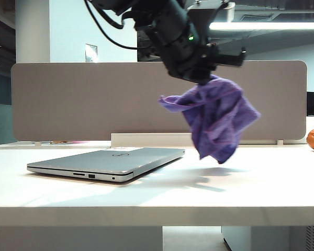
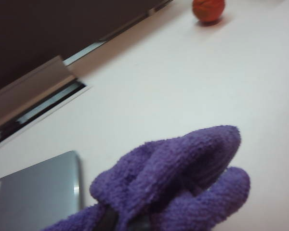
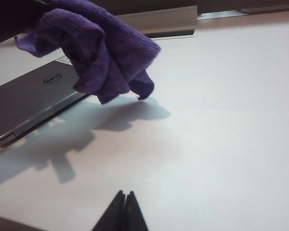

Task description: Pick up the purple rag and put it over the laptop.

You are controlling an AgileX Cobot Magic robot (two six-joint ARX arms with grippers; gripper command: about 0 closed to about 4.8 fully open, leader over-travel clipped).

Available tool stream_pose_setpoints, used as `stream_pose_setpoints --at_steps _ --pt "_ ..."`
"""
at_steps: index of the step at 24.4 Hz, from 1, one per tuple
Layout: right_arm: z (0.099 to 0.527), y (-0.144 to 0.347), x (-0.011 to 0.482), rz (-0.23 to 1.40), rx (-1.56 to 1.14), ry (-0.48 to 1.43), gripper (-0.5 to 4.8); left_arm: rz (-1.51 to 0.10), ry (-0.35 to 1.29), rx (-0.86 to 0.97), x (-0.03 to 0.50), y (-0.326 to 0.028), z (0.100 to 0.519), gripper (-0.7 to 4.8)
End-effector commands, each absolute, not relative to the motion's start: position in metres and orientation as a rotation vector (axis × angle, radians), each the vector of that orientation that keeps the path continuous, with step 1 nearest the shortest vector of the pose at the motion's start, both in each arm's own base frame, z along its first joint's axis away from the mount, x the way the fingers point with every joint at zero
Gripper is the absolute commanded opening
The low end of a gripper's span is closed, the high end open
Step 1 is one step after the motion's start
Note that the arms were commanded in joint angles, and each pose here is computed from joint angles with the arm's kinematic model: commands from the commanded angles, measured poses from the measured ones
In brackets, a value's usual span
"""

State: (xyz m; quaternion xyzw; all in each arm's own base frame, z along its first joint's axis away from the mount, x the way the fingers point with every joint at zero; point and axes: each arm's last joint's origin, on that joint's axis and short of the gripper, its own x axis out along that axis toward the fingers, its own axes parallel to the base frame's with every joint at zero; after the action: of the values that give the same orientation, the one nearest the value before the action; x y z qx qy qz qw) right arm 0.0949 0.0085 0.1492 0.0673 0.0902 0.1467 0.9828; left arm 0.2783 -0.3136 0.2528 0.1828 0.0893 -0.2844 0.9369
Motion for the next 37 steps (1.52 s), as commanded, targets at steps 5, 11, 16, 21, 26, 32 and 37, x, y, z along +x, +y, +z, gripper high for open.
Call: stream_pose_setpoints --at_steps 5,11,16,21,26,32,37 --pt "0.150 0.009 0.095 0.299 0.134 0.168 0.22 -0.444 0.174 0.351 0.317 -0.271 0.264 -0.06" --pt "0.150 0.009 0.095 0.299 0.134 0.167 0.22 -0.335 0.167 0.328 0.347 -0.229 0.272 -0.06" --pt "0.150 0.009 0.095 0.299 0.134 0.168 0.22 -0.276 0.196 0.322 0.365 -0.198 0.270 -0.06" --pt "0.150 0.009 0.095 0.298 0.134 0.167 0.22 -0.316 0.322 0.355 0.370 -0.191 0.250 -0.05" --pt "0.150 0.009 0.095 0.298 0.134 0.167 0.22 -0.332 0.500 0.417 0.372 -0.192 0.215 -0.05" --pt "0.150 0.009 0.095 0.298 0.134 0.167 0.22 -0.339 0.591 0.448 0.369 -0.190 0.207 1.94" --pt "0.150 0.009 0.095 0.298 0.134 0.167 0.22 -0.348 0.702 0.484 0.362 -0.187 0.199 2.37"
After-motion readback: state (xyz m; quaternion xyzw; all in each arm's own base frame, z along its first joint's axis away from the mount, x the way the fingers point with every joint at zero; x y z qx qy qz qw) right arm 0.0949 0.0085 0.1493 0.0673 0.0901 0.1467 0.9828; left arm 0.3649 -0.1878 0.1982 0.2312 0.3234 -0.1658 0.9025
